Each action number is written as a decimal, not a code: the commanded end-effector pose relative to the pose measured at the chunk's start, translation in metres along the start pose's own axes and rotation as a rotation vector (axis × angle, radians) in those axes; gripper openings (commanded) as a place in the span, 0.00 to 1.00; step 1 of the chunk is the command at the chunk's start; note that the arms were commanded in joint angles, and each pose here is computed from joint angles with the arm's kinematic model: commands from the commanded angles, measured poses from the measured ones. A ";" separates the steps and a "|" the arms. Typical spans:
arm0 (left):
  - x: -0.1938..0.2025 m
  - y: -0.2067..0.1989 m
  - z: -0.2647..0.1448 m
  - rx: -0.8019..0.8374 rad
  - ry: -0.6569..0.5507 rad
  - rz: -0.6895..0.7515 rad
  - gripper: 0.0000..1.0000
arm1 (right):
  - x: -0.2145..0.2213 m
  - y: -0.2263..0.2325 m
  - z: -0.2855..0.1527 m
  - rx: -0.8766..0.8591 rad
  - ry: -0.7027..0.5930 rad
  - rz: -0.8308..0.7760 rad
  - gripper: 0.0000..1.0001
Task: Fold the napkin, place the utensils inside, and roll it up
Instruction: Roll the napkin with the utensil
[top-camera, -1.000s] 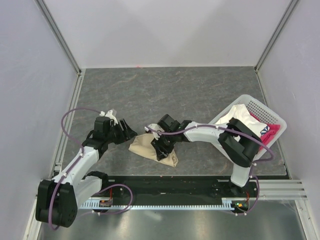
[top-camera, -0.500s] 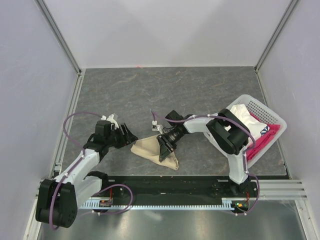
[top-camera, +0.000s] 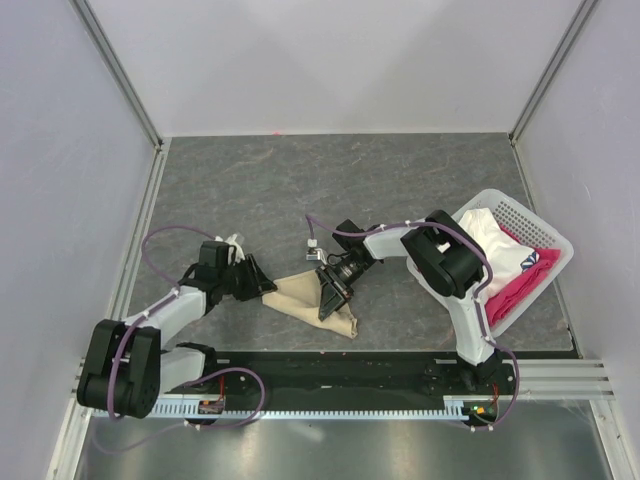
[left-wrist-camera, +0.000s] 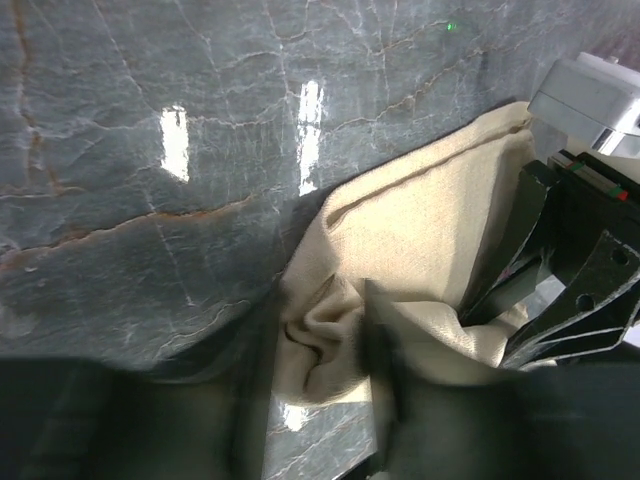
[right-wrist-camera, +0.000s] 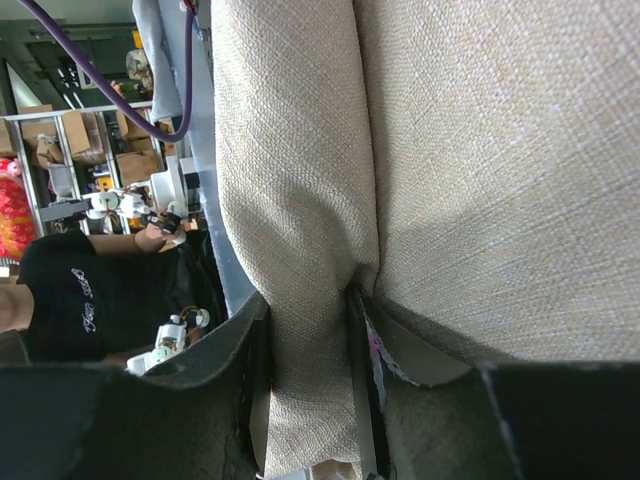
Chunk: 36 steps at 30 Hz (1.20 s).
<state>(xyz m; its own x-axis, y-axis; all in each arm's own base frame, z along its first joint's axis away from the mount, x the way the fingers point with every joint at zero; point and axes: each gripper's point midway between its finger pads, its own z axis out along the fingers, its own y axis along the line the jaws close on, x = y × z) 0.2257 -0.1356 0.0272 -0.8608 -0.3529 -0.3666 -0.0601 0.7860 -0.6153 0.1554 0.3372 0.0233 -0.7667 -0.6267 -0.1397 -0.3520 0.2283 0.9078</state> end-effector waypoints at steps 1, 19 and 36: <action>-0.001 -0.005 0.006 0.033 0.015 -0.001 0.31 | -0.002 -0.032 -0.001 0.094 -0.002 -0.028 0.21; -0.003 -0.002 0.019 -0.009 0.106 -0.038 0.02 | -0.067 0.020 -0.038 0.651 -0.178 -0.378 0.76; -0.006 -0.007 0.018 0.006 0.102 -0.034 0.02 | -0.051 0.008 0.006 1.049 -0.119 -0.681 0.81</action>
<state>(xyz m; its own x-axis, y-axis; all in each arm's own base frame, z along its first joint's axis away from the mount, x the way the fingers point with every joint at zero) 0.2358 -0.1472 0.0179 -0.9044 -0.3373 -0.2613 -0.1019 0.7653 -0.6355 0.1768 0.3807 0.0537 -0.2922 -0.7643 -0.5749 -0.9236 0.3814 -0.0377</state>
